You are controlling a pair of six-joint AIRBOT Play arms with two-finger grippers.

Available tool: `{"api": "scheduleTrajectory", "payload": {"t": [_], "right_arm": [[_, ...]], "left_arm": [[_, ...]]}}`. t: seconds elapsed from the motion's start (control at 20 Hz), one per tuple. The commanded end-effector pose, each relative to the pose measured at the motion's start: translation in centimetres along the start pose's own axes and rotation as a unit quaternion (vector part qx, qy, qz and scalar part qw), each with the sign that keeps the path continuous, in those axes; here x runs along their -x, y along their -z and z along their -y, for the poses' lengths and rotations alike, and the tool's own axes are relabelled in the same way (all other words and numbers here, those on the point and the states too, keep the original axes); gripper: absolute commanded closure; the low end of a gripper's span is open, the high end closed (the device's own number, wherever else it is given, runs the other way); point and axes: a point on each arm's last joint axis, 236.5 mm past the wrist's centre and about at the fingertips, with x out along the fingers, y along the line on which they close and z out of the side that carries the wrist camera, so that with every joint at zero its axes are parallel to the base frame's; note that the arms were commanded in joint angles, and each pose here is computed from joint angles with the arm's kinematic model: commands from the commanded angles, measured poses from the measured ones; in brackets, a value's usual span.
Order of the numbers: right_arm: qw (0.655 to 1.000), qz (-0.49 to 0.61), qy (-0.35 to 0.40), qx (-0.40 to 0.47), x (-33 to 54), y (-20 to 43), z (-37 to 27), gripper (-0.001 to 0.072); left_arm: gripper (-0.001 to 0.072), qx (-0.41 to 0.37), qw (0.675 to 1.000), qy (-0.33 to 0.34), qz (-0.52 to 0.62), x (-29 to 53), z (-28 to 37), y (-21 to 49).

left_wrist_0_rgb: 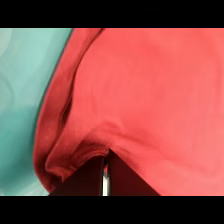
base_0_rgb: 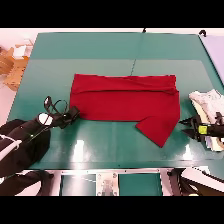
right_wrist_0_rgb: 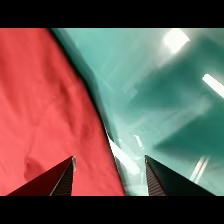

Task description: Fold the shirts.

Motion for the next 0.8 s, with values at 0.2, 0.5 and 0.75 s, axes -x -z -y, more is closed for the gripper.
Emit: {"api": "scheduleTrajectory", "payload": {"t": [0.2,0.5,0.75], "right_arm": [[0.998,-0.06,0.01,0.031,-5.0,2.8,-1.4,0.0362],[0.993,-0.1,0.003,0.056,-4.2,5.9,-1.4,0.0448],[0.993,-0.085,0.024,0.084,-3.3,6.0,-0.9,0.069]], "left_arm": [[0.0686,0.001,1.0,0.001,0.009,-0.1,0.0,-0.4],[0.0685,-0.036,0.999,0.012,-0.011,0.3,1.7,-0.1],[0.0687,-0.099,0.992,-0.024,-0.078,1.2,-0.1,2.9]]}}
